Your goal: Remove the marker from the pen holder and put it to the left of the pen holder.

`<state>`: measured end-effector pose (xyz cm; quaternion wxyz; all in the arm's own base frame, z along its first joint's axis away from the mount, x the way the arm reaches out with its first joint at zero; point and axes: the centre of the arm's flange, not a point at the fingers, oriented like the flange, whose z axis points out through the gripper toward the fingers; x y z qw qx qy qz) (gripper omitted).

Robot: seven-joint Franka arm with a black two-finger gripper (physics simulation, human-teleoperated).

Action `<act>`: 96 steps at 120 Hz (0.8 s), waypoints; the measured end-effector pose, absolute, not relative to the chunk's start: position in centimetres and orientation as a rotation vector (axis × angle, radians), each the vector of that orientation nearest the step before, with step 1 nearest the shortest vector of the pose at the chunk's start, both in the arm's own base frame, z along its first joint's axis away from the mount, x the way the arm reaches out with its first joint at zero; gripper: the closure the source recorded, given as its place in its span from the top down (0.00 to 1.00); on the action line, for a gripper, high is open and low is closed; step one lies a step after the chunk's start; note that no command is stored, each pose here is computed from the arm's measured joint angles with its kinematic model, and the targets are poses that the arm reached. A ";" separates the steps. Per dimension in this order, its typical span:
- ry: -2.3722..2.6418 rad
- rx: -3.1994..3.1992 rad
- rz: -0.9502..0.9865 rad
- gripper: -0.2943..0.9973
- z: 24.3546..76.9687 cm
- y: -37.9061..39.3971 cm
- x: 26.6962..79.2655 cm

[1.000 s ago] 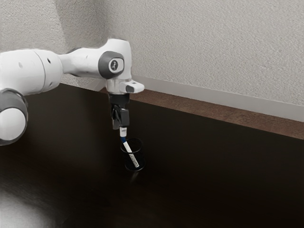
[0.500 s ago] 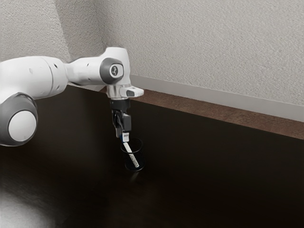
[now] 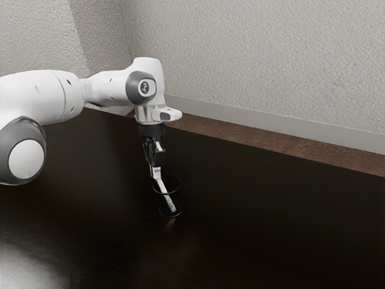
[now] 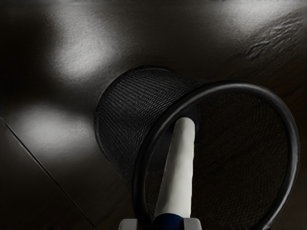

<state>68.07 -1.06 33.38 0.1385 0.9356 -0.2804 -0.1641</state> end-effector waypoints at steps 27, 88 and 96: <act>-0.840 2.733 -0.390 0.18 38.5 -1.5 67.1; -0.745 2.804 -0.446 0.16 43.3 5.2 63.4; -0.720 2.802 -0.527 0.16 41.2 6.9 63.3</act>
